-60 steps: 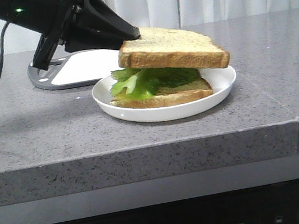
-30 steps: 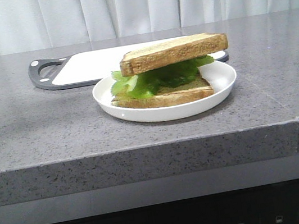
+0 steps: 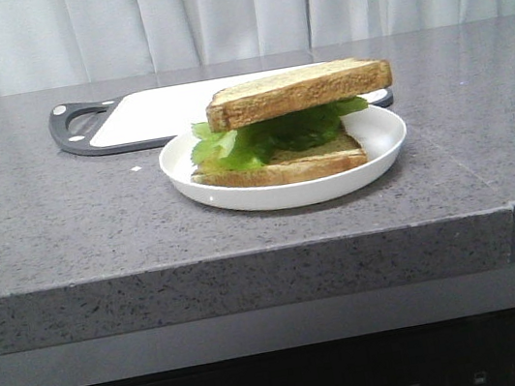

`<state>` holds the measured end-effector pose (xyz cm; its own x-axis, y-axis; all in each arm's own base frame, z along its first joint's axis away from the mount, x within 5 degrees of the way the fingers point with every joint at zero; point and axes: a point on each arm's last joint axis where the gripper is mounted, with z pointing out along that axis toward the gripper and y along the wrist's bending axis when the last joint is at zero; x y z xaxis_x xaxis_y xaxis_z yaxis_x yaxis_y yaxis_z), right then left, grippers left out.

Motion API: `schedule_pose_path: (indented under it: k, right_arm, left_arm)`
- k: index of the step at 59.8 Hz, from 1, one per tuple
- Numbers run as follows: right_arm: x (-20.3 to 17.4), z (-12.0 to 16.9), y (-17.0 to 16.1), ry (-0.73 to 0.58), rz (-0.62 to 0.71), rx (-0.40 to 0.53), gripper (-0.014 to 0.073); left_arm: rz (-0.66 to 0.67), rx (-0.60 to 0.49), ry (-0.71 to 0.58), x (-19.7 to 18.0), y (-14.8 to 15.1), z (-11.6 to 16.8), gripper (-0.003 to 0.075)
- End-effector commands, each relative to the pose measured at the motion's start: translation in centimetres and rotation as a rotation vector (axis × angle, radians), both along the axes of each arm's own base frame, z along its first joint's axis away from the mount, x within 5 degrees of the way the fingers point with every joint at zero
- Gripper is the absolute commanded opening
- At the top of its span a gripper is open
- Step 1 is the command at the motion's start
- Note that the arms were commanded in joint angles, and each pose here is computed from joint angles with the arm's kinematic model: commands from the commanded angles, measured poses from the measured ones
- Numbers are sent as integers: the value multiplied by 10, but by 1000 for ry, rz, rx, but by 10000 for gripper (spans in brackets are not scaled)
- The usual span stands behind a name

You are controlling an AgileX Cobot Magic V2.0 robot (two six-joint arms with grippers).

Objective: Left arm grabs bread, right arm adds lettuce

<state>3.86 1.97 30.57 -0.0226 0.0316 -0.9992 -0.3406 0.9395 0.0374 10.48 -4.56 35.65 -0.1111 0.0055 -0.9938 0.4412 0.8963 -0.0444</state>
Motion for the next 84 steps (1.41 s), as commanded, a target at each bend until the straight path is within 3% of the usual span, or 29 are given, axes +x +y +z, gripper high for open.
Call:
schedule_pose_path:
  k: [1, 10, 23, 51, 55, 60, 84]
  right_arm:
    - [-8, 6, -4, -104, -21, 56, -60]
    - [-14, 4, -5, -130, -19, 62, -60]
    - [-14, 4, -5, -131, -19, 62, -60]
    - [-14, 4, -5, -131, -19, 62, -60]
    - [-14, 4, -5, -131, -19, 62, -60]
    - [-14, 4, -5, -131, -19, 62, -60]
    - [-14, 4, -5, -132, -18, 62, -60]
  left_arm:
    - [46, -28, -67, -17, 8, -13, -21]
    - [86, -66, -191, -50, 19, -35, -21]
    - [76, -94, -282, -72, 23, -37, -21]
    - [88, -67, -292, -72, 24, -37, -20]
    - [122, -12, -289, -72, 27, -40, -21]
    - [202, -71, -242, -71, 34, -43, -20]
    - [378, -5, -157, -60, 41, -114, -20]
